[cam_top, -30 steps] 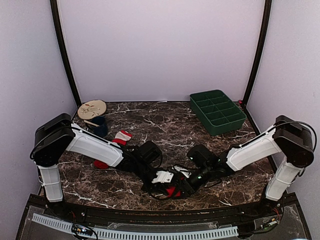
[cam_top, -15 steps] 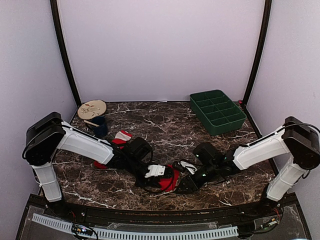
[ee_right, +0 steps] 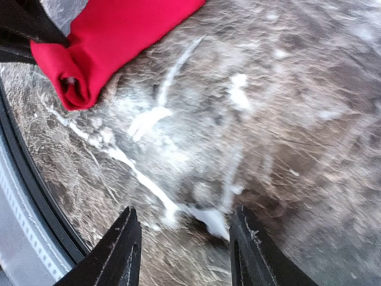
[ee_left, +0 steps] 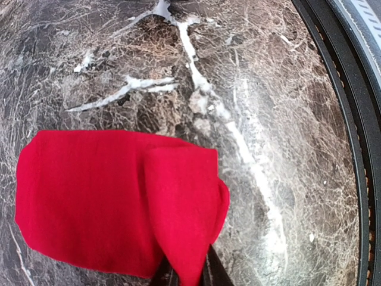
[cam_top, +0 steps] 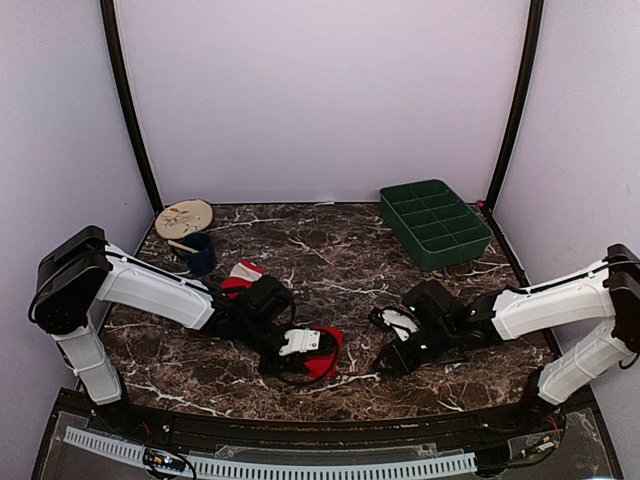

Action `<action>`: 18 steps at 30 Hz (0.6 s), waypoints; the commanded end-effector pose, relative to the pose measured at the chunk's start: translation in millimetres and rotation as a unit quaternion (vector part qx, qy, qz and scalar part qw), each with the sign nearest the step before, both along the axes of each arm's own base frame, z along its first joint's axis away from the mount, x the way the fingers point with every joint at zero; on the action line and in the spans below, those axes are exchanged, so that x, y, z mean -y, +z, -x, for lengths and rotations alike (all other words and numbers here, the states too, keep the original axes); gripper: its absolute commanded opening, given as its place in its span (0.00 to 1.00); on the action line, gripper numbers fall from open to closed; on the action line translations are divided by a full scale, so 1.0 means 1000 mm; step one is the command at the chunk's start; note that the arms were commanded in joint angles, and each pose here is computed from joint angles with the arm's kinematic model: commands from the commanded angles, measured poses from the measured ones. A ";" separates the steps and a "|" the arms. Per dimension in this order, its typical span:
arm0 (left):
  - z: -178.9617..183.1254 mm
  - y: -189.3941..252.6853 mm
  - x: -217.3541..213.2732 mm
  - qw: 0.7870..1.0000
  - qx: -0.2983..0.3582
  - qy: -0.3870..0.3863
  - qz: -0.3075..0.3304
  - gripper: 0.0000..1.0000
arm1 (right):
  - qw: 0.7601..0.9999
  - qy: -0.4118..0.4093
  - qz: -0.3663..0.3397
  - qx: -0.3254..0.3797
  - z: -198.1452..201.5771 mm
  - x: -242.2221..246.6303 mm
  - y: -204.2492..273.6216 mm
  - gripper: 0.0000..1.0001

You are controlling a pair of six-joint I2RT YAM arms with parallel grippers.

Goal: Roll the socks
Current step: Roll the sock at the center of the board.

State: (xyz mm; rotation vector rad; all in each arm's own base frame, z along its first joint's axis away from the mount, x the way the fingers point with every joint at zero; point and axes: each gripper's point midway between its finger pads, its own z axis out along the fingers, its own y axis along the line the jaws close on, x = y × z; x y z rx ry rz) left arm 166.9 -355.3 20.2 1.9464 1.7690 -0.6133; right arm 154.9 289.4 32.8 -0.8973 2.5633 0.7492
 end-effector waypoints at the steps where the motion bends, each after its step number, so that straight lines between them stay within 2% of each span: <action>1: 0.007 -0.008 -0.009 0.999 -0.020 0.004 -0.042 0.14 | 0.998 -0.041 0.017 0.052 -0.013 0.020 0.008 0.47; 10: 0.022 -0.008 0.008 0.995 -0.081 -0.038 -0.051 0.18 | 0.988 -0.009 0.025 0.152 0.008 0.000 0.024 0.47; 18: 0.038 -0.015 0.006 0.984 -0.141 -0.075 -0.081 0.18 | 0.957 0.048 0.064 0.279 0.027 -0.031 0.023 0.47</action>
